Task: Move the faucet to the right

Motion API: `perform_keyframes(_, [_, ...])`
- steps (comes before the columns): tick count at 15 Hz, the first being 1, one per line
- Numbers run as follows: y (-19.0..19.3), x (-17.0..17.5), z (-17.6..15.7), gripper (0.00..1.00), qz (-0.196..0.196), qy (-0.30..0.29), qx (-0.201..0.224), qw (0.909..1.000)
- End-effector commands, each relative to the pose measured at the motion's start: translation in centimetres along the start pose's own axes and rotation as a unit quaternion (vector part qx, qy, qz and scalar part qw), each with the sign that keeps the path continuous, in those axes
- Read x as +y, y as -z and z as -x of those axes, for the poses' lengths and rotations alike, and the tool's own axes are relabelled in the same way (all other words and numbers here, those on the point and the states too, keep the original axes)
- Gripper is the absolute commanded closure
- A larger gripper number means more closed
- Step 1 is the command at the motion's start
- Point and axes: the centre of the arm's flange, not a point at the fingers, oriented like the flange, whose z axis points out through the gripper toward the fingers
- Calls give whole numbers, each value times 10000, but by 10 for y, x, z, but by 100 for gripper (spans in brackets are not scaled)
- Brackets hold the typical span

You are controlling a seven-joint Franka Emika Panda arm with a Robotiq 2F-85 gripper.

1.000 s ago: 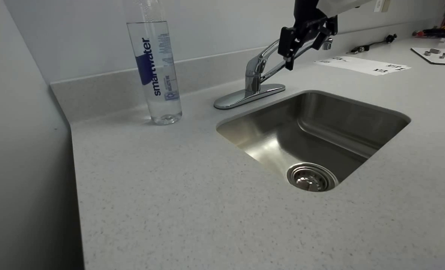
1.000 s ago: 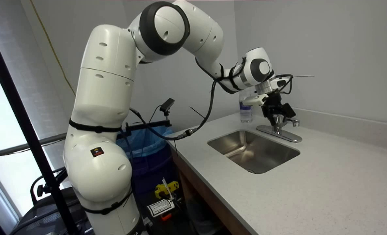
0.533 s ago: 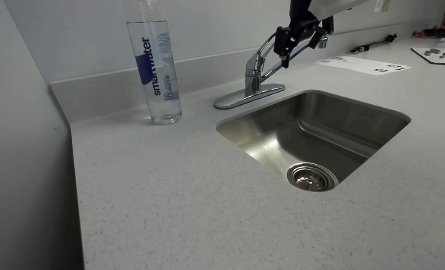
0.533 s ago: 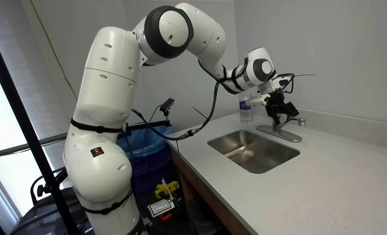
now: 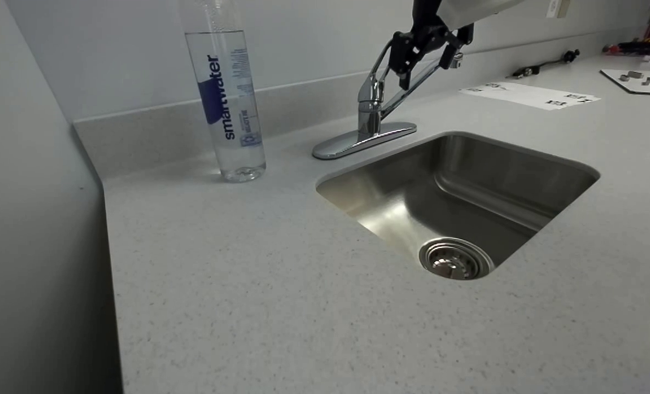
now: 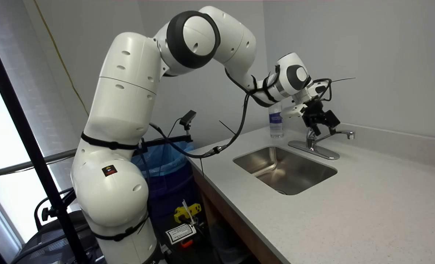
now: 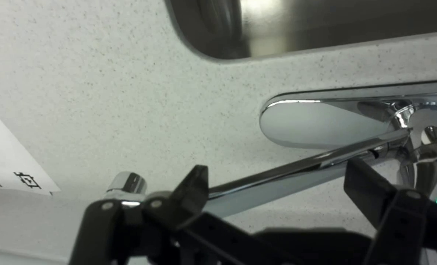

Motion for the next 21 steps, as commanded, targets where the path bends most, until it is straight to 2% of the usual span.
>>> perform_keyframes(1, [3, -6, -25, 0, 27, -41, 511, 9987])
perform_keyframes(6, [24, -16, -27, 0, -205, 3, 791, 9967])
perform_keyframes(13, [41, -20, -26, 0, -397, 14, 870, 9954])
perform_keyframes(21, [80, -15, 3, 0, -719, 201, 154, 9971])
